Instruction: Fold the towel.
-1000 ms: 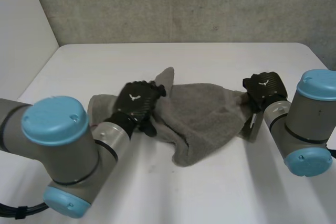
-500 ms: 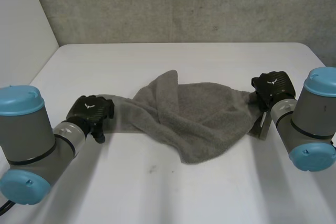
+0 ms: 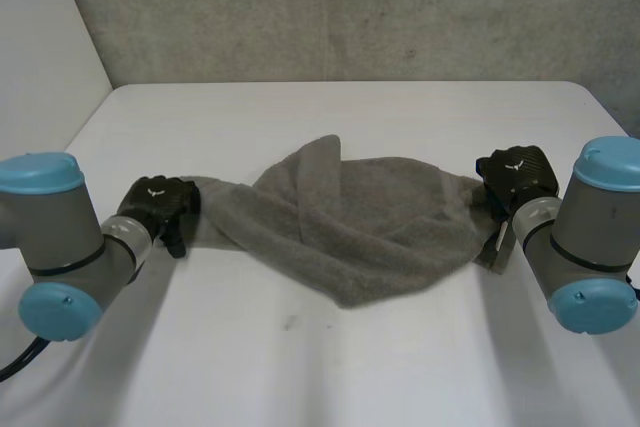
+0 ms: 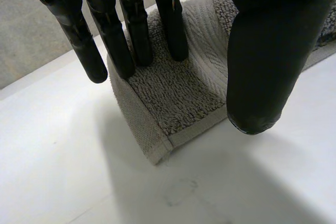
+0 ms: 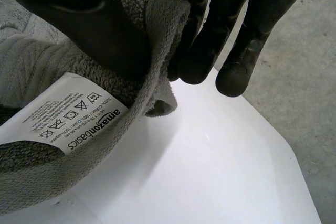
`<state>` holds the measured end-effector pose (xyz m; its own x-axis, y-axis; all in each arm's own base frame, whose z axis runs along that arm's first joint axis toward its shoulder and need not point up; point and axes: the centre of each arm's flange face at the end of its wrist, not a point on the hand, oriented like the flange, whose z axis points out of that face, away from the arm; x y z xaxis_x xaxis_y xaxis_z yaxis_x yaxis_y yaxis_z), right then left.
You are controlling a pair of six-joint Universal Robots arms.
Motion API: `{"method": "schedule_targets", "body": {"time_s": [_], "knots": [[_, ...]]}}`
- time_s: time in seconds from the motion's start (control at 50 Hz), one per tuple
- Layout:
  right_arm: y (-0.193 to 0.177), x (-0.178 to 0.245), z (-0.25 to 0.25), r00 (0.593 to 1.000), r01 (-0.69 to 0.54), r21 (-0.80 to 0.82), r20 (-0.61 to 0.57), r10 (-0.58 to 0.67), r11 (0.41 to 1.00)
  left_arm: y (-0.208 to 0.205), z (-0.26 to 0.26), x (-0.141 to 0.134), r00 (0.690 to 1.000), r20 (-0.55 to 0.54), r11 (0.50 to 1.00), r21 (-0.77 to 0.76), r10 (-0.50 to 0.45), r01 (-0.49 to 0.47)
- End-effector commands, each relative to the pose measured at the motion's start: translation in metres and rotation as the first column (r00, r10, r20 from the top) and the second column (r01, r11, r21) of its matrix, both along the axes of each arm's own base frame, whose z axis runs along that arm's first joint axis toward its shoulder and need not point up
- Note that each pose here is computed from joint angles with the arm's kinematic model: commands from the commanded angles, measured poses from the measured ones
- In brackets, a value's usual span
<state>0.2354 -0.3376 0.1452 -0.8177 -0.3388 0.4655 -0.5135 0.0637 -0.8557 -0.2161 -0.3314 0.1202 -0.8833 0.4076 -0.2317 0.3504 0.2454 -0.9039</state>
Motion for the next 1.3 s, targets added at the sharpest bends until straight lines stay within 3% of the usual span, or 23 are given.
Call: {"method": "schedule_targets", "body": {"time_s": [0.02, 0.5, 0.7, 0.9, 1.3], "knots": [[0.001, 0.001, -0.002, 1.0, -0.004, 0.006, -0.003, 0.004, 1.0, -0.008, -0.003, -0.001, 1.0, -0.002, 1.0, -0.005, 0.002, -0.002], [0.005, 0.003, -0.007, 0.999, -0.019, 0.016, -0.025, 0.02, 1.0, -0.028, -0.013, -0.005, 1.0, 0.0, 1.0, -0.022, 0.0, 0.0], [0.005, 0.003, -0.01, 0.999, -0.021, 0.023, -0.027, 0.021, 1.0, -0.031, -0.021, -0.006, 0.996, 0.088, 0.999, -0.035, -0.032, 0.036], [0.005, 0.004, -0.01, 0.999, -0.021, 0.023, -0.029, 0.022, 1.0, -0.033, -0.023, -0.006, 0.995, 0.093, 0.999, -0.034, -0.036, 0.039], [0.005, 0.004, -0.008, 0.999, -0.021, 0.017, -0.026, 0.021, 1.0, -0.028, 0.018, -0.006, 0.997, 0.068, 0.993, -0.116, -0.024, 0.032]]}}
